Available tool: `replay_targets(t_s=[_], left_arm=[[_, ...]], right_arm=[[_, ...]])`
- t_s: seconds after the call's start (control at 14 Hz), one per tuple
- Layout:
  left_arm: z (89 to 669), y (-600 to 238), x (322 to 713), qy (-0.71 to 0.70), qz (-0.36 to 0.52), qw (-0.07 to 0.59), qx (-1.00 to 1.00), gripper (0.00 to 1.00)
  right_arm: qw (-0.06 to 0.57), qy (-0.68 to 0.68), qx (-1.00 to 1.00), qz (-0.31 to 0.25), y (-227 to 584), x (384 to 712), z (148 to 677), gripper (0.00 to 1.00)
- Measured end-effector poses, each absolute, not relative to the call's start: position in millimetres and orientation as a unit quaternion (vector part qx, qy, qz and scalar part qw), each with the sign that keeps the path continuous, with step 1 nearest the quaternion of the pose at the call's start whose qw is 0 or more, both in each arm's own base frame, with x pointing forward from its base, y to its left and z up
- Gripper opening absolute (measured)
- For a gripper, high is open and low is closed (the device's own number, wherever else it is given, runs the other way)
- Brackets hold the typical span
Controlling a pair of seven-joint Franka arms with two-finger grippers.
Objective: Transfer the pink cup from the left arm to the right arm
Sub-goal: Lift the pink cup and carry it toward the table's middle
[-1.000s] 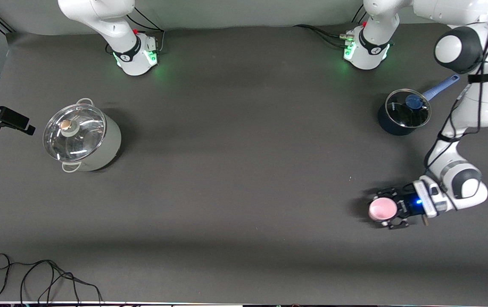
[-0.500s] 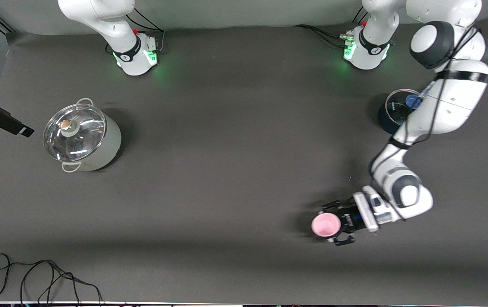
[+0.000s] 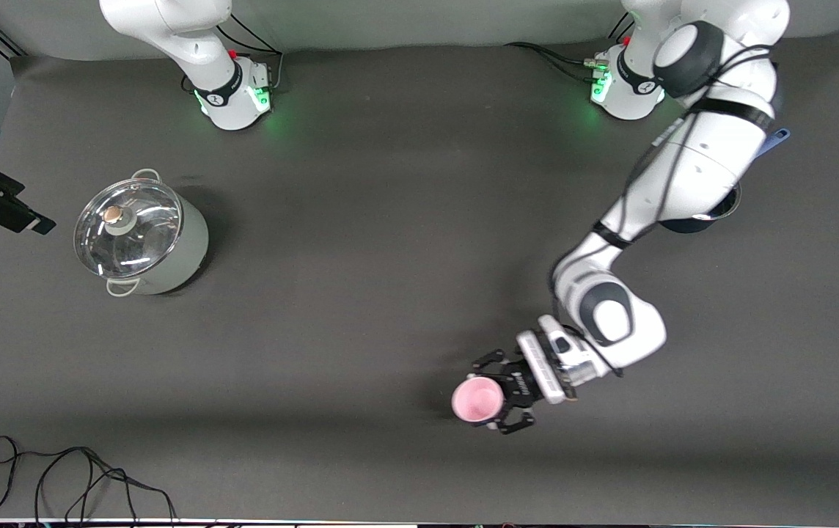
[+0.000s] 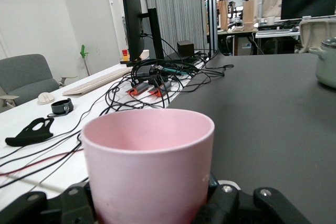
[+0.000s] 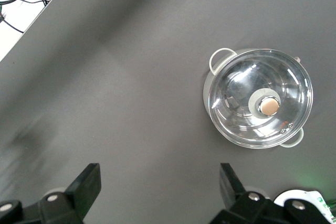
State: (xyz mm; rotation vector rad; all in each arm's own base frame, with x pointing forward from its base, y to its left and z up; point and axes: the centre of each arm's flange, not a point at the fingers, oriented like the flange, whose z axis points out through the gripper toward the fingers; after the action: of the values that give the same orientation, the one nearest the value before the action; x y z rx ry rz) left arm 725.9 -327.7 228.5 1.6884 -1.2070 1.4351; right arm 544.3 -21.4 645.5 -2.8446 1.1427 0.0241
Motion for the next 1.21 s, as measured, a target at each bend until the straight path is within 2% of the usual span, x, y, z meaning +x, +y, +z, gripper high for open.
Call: replay_targets(t_s=[0.57, 0.79, 1.21], left_arm=[[332, -491, 653, -0.371, 0.549, 0.287, 0.692, 0.67], [358, -529, 618, -0.35, 0.555, 0.281, 0.7, 0.67], [378, -568, 574, -0.355, 0.566, 0.259, 0.698, 0.67]], right_arm=[[0.038, 0.368, -0.929, 0.009, -14, 545, 645, 1.0], [0.038, 0.368, -0.929, 0.01, -13, 545, 644, 1.0], [0.04, 0.354, -0.934, 0.001, 16, 554, 651, 1.0]])
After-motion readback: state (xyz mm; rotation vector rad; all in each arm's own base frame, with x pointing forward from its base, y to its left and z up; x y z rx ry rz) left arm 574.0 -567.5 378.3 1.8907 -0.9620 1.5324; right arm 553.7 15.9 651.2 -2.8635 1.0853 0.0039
